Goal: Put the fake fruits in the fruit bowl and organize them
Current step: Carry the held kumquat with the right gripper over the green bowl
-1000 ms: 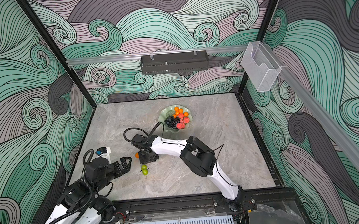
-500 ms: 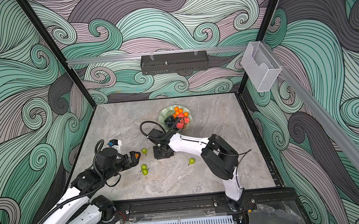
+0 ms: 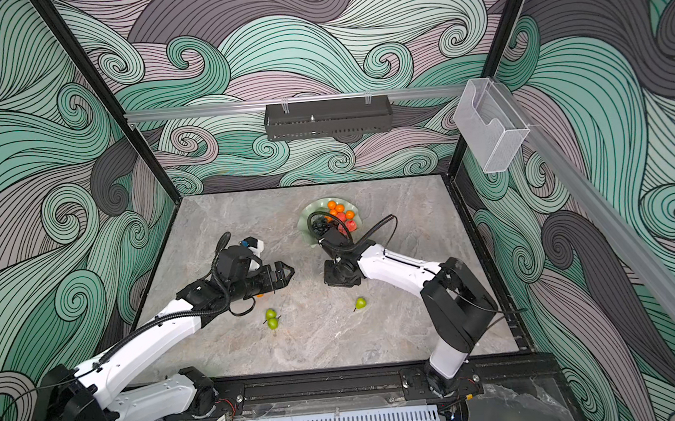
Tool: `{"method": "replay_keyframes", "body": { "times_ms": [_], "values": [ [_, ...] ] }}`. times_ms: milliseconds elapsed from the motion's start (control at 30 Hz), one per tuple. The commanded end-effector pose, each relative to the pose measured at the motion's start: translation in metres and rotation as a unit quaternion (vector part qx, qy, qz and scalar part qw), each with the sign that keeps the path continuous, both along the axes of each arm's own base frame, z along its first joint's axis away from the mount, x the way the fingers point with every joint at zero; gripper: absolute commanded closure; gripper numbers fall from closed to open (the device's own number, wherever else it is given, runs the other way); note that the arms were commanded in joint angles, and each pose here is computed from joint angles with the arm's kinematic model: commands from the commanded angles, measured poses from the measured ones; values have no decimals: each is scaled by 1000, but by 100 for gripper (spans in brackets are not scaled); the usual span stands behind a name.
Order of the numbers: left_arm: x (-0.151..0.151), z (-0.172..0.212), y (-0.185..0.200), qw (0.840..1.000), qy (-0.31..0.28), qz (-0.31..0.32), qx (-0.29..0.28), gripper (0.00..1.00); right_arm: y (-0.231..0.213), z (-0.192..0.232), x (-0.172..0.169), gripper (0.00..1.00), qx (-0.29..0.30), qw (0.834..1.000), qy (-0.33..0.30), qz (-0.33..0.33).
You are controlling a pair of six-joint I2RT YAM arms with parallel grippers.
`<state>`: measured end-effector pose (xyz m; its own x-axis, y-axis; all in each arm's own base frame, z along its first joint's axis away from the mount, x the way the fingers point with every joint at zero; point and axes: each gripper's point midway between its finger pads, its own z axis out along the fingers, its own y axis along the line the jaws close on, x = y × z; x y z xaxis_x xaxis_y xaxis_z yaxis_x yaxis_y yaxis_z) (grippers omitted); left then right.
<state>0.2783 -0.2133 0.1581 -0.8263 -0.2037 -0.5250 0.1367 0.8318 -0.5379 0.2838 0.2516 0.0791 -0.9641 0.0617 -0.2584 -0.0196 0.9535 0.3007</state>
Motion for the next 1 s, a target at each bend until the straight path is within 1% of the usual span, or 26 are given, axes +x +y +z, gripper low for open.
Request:
{"method": "replay_keyframes", "body": {
  "times_ms": [0,233,433,500,700,967],
  "values": [
    [18,36,-28,998,-44,-26,-45,1,-8,16,11,72,15,1000,-20,-6],
    [42,57,-52,995,-71,-44,-59,1,-30,45,42,72,27,998,-50,-26],
    [66,72,-66,993,-93,-47,-60,1,-34,65,71,72,24,997,-75,-15],
    [75,69,-70,993,-92,-44,-56,1,-33,69,82,72,22,996,-83,-14],
    [103,76,-75,991,-112,-25,-61,1,-24,76,116,72,12,995,-103,2],
    [135,80,-70,990,-126,-8,-67,1,-14,76,166,73,7,993,-121,-1]
  ]
}}
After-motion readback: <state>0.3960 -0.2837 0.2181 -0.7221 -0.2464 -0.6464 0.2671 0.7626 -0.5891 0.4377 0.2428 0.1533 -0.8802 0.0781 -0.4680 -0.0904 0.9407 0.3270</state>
